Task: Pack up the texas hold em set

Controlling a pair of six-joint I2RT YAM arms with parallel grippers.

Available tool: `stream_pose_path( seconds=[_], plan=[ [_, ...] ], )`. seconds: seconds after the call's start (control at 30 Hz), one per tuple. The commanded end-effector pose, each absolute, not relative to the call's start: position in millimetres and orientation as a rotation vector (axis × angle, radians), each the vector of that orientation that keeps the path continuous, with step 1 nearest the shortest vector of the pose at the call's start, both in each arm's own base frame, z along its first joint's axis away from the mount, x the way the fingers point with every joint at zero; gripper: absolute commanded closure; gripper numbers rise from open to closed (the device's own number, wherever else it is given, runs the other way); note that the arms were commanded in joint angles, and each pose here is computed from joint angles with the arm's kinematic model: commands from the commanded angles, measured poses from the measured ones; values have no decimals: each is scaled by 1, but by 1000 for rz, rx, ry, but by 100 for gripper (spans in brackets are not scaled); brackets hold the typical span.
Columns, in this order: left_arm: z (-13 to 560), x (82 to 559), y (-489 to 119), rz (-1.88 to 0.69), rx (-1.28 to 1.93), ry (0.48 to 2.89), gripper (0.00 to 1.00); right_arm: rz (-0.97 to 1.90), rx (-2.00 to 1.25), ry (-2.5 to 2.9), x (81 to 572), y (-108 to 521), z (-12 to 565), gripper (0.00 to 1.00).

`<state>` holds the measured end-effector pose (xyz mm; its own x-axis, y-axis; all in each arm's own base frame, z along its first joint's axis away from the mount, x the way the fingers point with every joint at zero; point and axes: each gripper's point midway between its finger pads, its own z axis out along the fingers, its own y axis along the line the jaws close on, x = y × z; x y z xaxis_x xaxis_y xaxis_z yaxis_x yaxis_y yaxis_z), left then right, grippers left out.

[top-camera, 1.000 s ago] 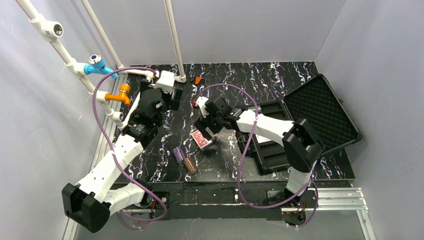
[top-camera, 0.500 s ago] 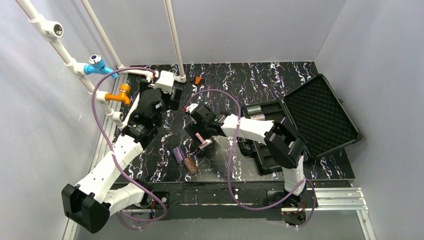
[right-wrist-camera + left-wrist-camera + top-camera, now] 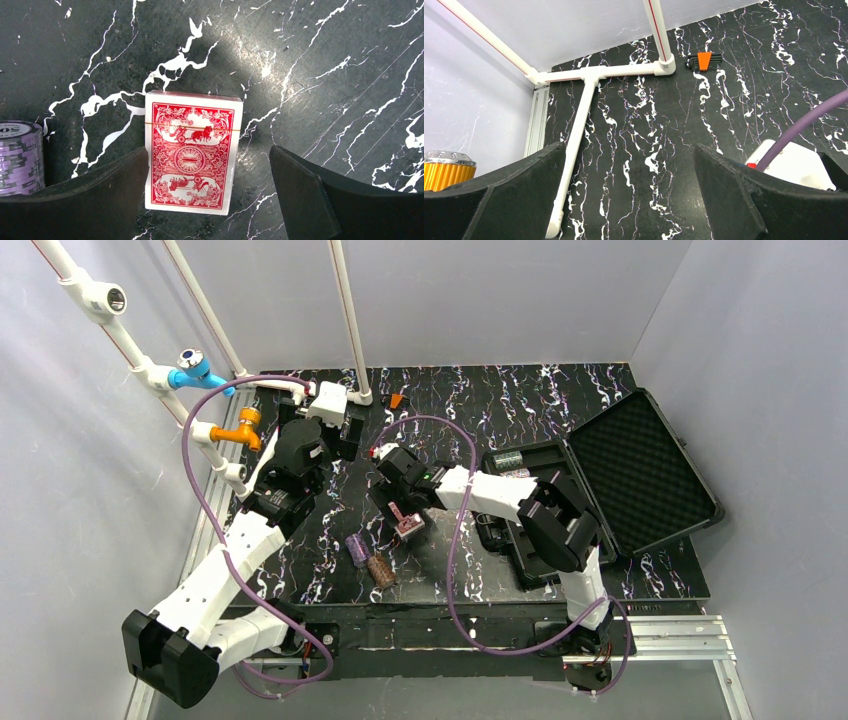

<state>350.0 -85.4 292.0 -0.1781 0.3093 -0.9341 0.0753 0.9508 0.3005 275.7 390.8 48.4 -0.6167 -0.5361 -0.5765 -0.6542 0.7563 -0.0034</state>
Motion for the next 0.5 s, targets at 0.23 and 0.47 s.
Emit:
stream_pose_path(
  seconds=[0.23, 0.47],
  plan=[
    [306, 346, -83, 207, 260, 1702, 1, 324, -887, 2408, 273, 403, 46, 4],
    [305, 346, -83, 208, 263, 1704, 1, 336, -900, 2420, 270, 405, 41, 12]
  ],
)
